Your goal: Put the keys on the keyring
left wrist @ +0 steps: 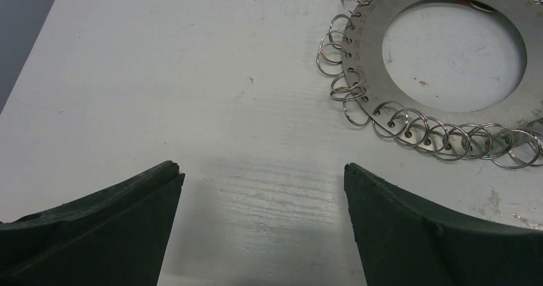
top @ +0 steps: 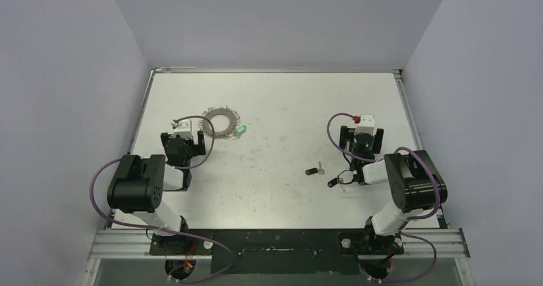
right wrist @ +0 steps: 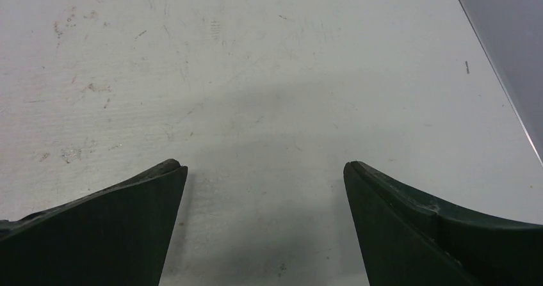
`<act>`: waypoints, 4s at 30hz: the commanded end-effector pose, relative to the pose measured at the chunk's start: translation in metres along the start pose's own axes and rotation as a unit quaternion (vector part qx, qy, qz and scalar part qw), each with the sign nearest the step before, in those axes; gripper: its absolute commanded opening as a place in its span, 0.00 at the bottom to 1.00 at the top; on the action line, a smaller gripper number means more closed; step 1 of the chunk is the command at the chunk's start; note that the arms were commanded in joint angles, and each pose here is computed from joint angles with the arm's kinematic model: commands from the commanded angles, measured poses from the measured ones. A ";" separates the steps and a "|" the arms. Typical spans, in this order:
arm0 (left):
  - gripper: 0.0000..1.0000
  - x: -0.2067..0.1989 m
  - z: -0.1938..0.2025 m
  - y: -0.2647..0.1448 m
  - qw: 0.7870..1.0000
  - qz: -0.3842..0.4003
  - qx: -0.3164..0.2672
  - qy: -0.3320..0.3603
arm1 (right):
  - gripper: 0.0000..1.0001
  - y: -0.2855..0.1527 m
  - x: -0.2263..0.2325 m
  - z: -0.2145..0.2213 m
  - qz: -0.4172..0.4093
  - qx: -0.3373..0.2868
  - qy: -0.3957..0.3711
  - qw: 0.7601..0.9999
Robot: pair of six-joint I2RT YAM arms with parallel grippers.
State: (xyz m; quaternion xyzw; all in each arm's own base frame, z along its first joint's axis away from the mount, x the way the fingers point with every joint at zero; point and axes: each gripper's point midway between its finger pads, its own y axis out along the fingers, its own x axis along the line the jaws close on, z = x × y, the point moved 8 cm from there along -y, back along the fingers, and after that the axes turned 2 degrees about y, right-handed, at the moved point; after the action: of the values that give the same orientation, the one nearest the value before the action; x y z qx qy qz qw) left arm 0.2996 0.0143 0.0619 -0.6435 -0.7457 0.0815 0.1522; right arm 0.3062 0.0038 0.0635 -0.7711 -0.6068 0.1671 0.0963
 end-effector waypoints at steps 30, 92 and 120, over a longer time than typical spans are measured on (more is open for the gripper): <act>0.97 0.009 -0.129 -0.092 0.961 -0.012 0.088 -0.262 | 1.00 -0.077 -0.026 -0.145 0.045 0.023 0.233 0.971; 0.70 -0.253 -0.063 -0.133 0.847 0.328 0.414 -0.053 | 1.00 -0.094 0.074 -0.069 -0.307 0.284 0.136 0.898; 0.57 -0.139 -0.028 -0.125 0.812 0.216 0.403 -0.362 | 0.75 -0.115 0.200 -0.024 -0.428 0.380 0.061 0.817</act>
State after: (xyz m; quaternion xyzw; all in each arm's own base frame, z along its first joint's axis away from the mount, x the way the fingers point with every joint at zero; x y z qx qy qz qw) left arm 0.1935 -0.1339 0.1000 -0.5592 -0.5138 0.6330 0.1504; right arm 0.2491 0.2046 0.0944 -0.3651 -0.7378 0.3002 0.4818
